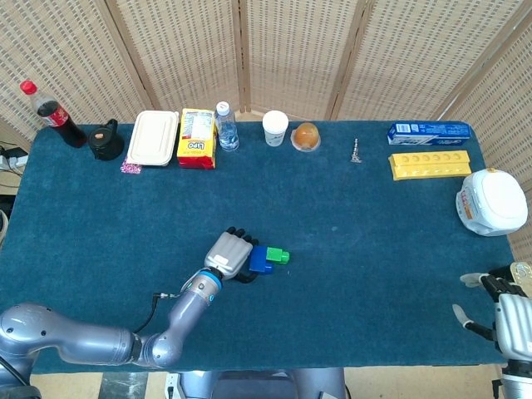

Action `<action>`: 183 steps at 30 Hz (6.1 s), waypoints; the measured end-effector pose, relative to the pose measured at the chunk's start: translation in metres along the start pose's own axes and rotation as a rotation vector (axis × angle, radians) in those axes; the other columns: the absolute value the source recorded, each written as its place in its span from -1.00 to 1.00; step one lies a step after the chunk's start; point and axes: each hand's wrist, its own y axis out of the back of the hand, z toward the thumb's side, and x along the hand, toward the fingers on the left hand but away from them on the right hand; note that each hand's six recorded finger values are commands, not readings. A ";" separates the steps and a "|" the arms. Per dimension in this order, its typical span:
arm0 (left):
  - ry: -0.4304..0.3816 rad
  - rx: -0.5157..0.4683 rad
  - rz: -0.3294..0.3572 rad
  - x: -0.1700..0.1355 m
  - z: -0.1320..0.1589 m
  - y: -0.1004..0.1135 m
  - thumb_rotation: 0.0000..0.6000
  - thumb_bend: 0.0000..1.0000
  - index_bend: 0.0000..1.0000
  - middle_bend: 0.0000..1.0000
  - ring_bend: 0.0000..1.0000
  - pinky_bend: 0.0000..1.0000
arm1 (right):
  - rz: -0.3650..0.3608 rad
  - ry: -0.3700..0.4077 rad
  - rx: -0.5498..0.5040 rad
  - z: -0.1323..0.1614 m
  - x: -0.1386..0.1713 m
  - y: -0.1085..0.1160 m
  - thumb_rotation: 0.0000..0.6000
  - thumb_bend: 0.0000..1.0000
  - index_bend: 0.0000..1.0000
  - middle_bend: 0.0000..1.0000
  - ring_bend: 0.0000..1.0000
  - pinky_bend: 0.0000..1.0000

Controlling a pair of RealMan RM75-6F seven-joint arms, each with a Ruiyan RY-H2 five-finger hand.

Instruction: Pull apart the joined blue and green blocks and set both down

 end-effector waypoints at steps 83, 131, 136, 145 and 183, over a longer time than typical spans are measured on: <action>-0.412 -0.438 -0.057 0.013 0.079 0.090 0.12 -0.15 -0.18 -0.33 -0.54 -0.47 | 0.547 0.089 -0.849 0.129 -0.081 -0.118 1.00 -0.47 -0.35 -0.17 -0.14 -0.12; -0.458 -0.570 -0.043 0.014 0.072 0.092 0.10 -0.15 -0.18 -0.33 -0.54 -0.47 | 0.539 0.116 -0.962 0.131 -0.086 -0.119 1.00 -0.45 0.17 0.33 0.53 0.32; -0.459 -0.570 -0.047 0.013 0.072 0.091 0.11 -0.15 -0.18 -0.33 -0.54 -0.47 | 0.537 0.115 -0.956 0.130 -0.085 -0.119 1.00 -0.45 0.17 0.33 0.53 0.32; -0.454 -0.559 -0.062 0.011 0.066 0.091 0.09 -0.15 -0.18 -0.33 -0.54 -0.47 | 0.524 0.109 -0.933 0.124 -0.085 -0.117 1.00 -0.46 0.18 0.34 0.54 0.32; -0.278 -0.310 0.085 -0.036 -0.018 0.084 0.08 -0.15 -0.18 -0.33 -0.54 -0.47 | 0.559 0.125 -0.397 0.096 -0.080 -0.161 1.00 -0.46 -0.48 -0.40 -0.41 -0.45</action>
